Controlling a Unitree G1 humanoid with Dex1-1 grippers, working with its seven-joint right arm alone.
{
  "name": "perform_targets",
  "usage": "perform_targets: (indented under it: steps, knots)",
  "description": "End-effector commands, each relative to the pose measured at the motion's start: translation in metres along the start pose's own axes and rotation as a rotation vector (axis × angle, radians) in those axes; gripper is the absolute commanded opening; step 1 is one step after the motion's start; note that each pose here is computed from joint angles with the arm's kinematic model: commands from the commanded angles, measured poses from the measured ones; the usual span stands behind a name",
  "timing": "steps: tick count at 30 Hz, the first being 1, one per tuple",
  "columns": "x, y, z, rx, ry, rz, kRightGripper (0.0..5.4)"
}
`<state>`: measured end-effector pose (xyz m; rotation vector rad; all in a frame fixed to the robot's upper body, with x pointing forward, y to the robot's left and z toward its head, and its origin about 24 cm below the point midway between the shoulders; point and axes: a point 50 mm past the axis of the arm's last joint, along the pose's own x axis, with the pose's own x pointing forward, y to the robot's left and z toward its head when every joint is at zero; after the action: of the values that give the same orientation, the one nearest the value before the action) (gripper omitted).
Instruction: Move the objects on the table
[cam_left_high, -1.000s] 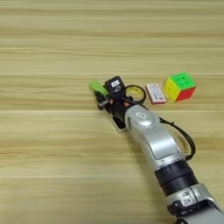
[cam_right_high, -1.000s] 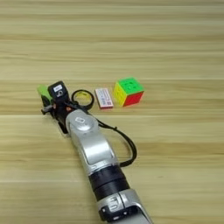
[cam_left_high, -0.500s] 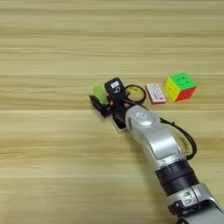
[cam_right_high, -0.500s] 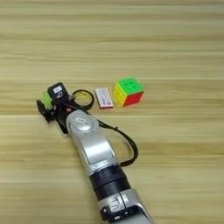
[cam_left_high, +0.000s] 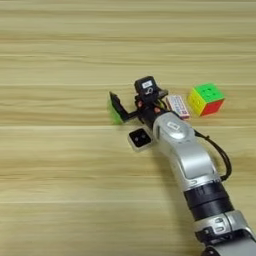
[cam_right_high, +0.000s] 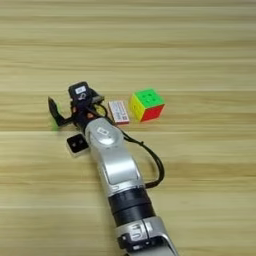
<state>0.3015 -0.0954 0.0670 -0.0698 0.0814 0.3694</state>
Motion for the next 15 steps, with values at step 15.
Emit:
perform_targets:
  steps: [15]
  knots:
    - [-0.041,-0.054,0.035,-0.043,-0.221,-0.212,5.37]
